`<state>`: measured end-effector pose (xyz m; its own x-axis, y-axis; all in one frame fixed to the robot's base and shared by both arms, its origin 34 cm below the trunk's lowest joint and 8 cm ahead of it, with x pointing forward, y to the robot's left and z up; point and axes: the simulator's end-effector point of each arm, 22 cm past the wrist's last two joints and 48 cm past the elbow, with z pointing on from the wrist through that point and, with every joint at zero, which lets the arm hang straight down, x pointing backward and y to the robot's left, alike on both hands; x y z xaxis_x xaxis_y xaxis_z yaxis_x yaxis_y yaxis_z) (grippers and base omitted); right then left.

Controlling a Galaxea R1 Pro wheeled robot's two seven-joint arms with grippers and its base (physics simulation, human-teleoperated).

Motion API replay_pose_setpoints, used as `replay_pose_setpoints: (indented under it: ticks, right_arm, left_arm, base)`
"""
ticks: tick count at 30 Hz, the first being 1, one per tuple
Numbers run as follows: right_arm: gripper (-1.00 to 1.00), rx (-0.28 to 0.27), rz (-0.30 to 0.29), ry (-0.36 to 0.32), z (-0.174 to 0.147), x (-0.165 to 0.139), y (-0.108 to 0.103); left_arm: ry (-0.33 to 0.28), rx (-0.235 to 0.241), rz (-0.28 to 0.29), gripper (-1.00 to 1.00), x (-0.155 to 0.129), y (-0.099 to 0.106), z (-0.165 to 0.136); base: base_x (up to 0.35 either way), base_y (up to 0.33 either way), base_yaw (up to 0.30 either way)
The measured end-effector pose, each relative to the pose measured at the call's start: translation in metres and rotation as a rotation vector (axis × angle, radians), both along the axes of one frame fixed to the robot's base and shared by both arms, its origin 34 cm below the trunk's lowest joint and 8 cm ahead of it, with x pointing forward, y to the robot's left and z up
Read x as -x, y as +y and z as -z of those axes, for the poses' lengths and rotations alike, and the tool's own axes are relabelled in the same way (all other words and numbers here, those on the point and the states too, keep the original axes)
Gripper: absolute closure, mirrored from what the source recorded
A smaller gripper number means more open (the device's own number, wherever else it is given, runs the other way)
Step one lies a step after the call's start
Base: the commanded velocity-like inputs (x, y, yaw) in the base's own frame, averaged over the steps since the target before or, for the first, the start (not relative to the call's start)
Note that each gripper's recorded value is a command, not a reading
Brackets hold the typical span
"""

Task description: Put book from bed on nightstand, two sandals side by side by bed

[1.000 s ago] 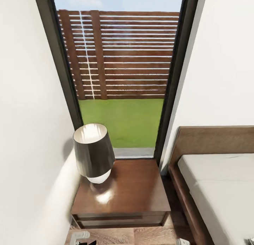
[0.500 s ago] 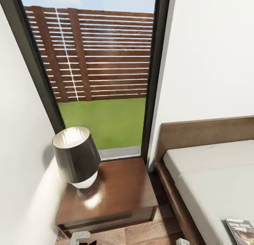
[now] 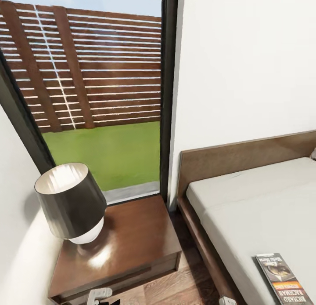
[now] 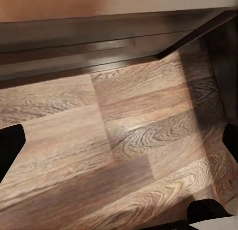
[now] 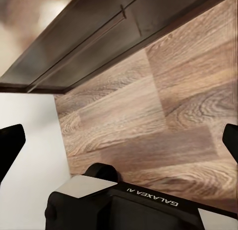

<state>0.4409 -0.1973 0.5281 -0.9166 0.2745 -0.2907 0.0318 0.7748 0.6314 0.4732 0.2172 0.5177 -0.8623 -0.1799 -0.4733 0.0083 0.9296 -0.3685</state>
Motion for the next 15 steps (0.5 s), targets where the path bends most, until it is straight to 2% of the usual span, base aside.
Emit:
replay_pose_setpoints:
  ticks: [15]
  right_arm:
    - [-1.0, 0.0, 0.0, 0.0, 0.0, 0.0001, 0.0]
  left_arm:
    - [0.003, 0.003, 0.001, -1.0, 0.0006, -0.0016, 0.0003]
  base:
    - [0.0, 0.0, -0.284]
